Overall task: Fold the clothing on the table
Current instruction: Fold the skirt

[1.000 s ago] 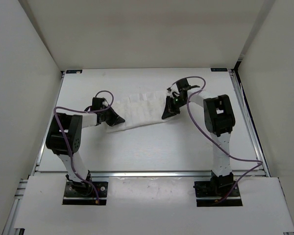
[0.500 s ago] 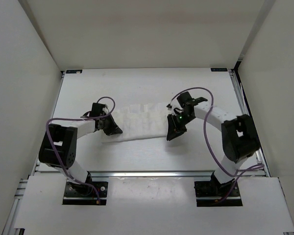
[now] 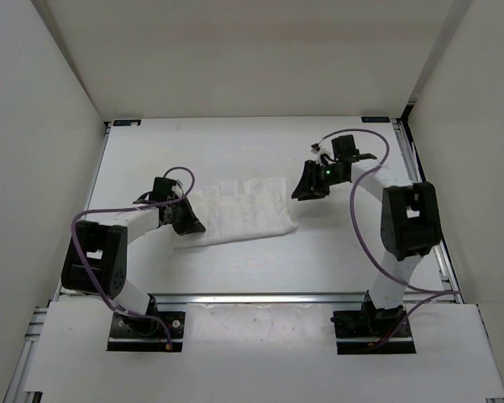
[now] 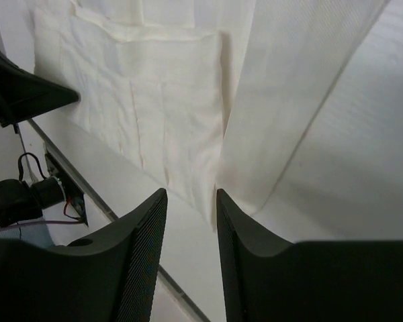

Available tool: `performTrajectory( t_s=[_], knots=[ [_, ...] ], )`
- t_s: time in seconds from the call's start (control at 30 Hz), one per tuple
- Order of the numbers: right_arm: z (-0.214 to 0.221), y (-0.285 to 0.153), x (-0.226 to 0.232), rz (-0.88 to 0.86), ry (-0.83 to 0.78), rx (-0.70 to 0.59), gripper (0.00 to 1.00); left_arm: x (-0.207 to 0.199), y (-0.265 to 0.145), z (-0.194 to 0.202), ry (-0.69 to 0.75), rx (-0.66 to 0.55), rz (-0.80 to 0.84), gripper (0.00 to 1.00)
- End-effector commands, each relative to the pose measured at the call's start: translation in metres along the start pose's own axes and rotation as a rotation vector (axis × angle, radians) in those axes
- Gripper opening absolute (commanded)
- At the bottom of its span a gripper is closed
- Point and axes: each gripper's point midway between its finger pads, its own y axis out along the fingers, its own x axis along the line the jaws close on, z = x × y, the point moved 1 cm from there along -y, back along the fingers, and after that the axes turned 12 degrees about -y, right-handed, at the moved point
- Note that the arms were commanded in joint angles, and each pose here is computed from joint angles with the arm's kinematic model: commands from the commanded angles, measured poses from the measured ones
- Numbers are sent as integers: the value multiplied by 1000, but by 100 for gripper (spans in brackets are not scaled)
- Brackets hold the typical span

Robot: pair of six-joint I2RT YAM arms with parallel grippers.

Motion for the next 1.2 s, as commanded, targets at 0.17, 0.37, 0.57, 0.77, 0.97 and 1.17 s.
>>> performTrajectory(
  t_s=[0.17, 0.37, 0.57, 0.77, 0.97, 1.17],
  knots=[
    [-38, 50, 9, -118, -93, 1, 42, 3, -14, -3, 13, -23, 0, 0],
    [-45, 73, -7, -111, -77, 23, 42, 11, -16, -2, 0, -30, -9, 0],
    [-54, 87, -10, -113, -87, 39, 42, 12, -19, -4, -3, -35, -10, 0],
    [-49, 97, -8, -150, -85, 65, 39, 11, -22, -6, -9, -37, -4, 0],
    [-21, 93, 2, -218, -47, 120, 28, 12, -23, -5, -11, -46, -2, 0],
    [17, 80, 17, -225, -55, 141, 12, 16, -23, -7, -17, -58, 5, 0]
  ],
)
